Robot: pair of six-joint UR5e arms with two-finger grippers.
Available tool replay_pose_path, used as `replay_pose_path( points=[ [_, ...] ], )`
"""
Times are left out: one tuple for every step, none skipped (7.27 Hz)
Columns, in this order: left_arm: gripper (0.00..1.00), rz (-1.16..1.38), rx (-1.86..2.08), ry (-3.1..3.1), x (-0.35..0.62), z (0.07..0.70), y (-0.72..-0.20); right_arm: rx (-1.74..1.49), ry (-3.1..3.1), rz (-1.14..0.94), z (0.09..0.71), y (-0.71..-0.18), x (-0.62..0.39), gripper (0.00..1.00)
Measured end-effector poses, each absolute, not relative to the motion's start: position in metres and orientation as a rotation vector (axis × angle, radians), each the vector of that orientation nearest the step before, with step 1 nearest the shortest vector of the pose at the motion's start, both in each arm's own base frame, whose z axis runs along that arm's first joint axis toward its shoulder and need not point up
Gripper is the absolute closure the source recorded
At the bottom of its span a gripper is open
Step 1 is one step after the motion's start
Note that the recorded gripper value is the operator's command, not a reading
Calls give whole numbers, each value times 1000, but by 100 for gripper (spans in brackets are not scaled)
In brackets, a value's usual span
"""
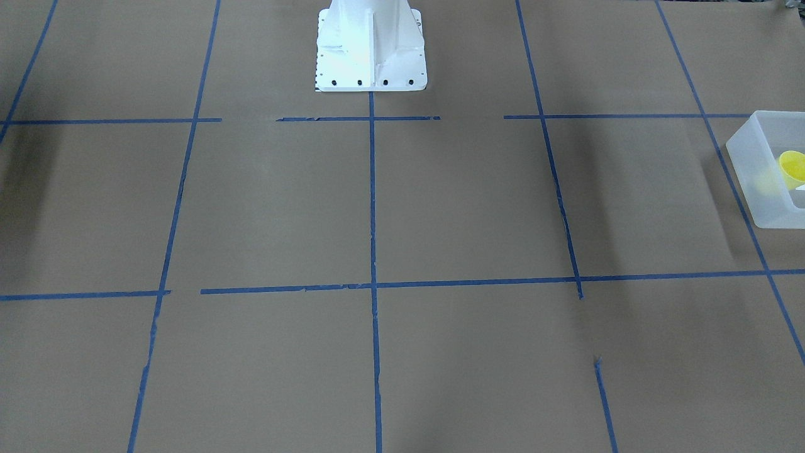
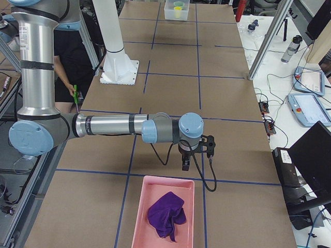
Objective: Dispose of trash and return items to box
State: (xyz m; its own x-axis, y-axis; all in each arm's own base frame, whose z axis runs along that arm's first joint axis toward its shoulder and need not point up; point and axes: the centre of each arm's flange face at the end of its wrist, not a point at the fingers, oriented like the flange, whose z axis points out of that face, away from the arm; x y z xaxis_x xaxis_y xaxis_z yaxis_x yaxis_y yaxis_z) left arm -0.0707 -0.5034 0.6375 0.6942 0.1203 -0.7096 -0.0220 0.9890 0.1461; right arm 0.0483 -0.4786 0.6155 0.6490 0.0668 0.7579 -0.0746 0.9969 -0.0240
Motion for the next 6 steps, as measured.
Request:
replay_pose_path(
  points=[
    [0,80,130,800,-71,637,-503,10,-861,80,615,-479,48,0],
    [0,80,130,800,-71,637,-504,10,-861,80,615,-479,48,0],
    [0,80,131,800,-71,637,-504,11,-861,79,615,-479,48,0],
    [0,81,131,800,-71,637,-504,14,-861,78,614,-479,48,0],
    [0,81,132,800,-71,637,-504,16,-861,78,612,-480,48,0],
    [0,81,132,800,-71,637,-504,17,-861,78,612,-480,48,0]
  ],
)
